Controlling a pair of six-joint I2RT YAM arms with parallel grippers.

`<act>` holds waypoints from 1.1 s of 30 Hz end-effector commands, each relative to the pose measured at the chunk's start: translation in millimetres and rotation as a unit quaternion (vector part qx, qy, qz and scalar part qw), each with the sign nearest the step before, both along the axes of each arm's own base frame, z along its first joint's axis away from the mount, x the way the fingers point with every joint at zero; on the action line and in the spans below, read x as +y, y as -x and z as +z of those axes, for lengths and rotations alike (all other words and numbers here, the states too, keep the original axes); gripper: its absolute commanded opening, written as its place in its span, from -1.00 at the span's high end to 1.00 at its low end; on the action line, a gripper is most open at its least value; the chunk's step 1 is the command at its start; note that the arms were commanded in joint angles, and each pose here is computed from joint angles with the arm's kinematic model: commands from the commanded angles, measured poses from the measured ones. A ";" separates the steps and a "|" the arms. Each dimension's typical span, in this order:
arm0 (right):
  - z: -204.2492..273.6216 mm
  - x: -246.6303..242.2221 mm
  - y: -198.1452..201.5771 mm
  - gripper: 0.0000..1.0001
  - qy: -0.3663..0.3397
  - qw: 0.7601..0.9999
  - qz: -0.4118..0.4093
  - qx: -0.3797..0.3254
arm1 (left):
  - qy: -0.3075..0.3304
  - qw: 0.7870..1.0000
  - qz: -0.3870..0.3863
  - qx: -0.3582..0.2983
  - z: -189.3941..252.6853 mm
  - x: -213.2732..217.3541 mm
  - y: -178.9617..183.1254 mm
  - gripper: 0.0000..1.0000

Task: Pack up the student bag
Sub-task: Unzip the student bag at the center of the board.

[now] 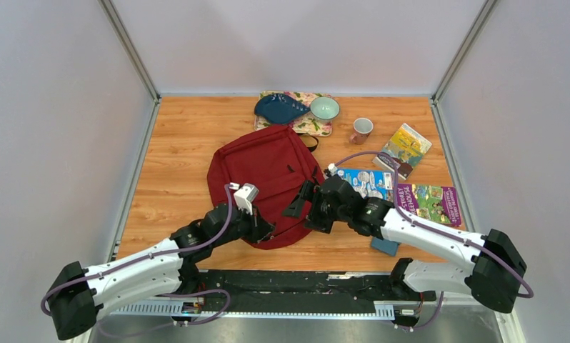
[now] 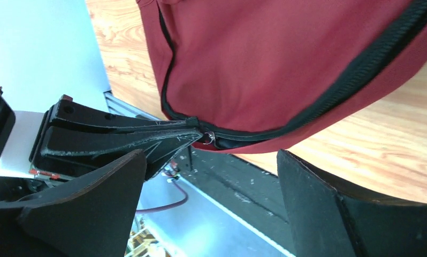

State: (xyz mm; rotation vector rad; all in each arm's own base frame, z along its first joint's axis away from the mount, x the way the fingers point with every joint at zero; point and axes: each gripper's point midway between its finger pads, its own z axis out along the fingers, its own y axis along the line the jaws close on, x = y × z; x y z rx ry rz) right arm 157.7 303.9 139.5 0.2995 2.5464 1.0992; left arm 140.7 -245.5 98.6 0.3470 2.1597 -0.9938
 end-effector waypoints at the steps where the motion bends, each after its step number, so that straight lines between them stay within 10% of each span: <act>1: 19.1 16.9 4.2 -0.89 -0.042 0.997 -0.026 0.067 | 0.035 0.998 -0.020 -0.051 42.0 -17.3 -9.2 1.00; 33: -19.4 15.1 -2.8 -0.46 0.009 0.970 -0.149 0.192 | 0.032 0.997 -0.016 -0.071 51.1 -4.2 -5.7 1.00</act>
